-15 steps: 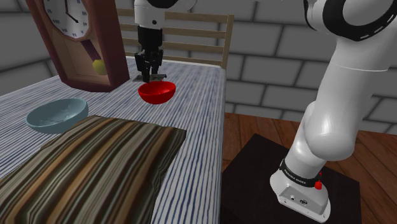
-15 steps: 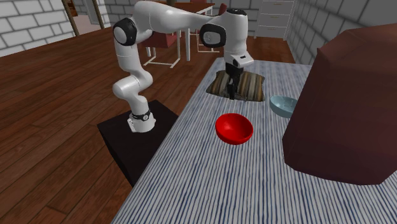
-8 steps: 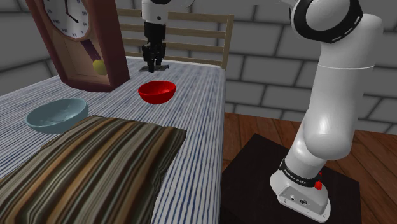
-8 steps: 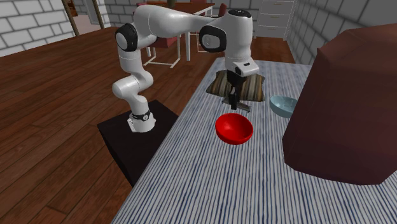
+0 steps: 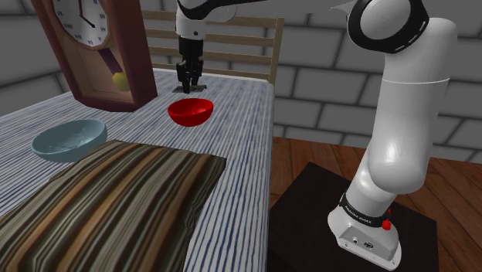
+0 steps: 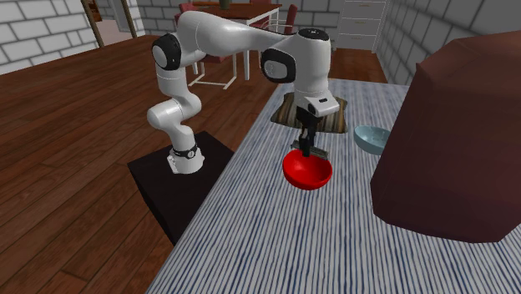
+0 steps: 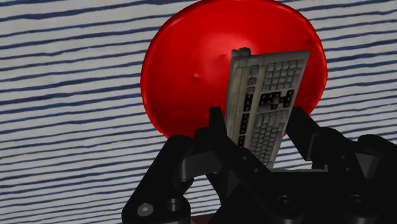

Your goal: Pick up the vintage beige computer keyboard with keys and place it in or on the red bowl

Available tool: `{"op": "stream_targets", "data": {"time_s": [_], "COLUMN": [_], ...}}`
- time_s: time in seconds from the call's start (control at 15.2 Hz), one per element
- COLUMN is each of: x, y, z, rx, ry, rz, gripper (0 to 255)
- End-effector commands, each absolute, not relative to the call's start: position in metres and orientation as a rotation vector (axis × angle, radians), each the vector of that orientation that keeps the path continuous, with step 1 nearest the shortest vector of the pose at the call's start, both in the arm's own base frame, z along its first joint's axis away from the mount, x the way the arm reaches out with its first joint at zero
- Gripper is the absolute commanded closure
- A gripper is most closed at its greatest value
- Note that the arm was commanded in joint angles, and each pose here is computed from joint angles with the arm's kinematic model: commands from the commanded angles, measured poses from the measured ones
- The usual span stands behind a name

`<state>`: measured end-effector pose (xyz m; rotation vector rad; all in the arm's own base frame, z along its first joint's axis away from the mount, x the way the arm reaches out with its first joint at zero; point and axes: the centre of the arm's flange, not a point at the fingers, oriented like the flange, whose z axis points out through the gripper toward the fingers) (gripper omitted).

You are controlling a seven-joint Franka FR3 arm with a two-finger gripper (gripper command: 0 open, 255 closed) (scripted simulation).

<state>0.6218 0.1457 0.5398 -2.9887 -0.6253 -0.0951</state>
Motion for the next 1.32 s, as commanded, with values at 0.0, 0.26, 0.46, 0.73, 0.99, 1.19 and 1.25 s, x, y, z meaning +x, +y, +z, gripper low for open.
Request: {"op": "stream_targets", "data": {"time_s": [0.0,0.26,0.46,0.73,0.99,1.19,1.25], "x": [0.621,0.621,0.621,0.621,0.621,0.621,0.621], "y": [0.146,0.146,0.146,0.146,0.146,0.146,0.146], "z": [0.529,0.508,0.492,0.490,0.490,0.490,0.490], "rx": [-2.989,-2.989,-2.989,-2.989,-2.989,-2.989,-2.989], "ry": [-0.625,-0.625,-0.625,-0.625,-0.625,-0.625,-0.625], "rz": [-0.096,-0.096,-0.096,-0.096,-0.096,-0.096,-0.096], "gripper": [255,255,255,255,255,0,0]}}
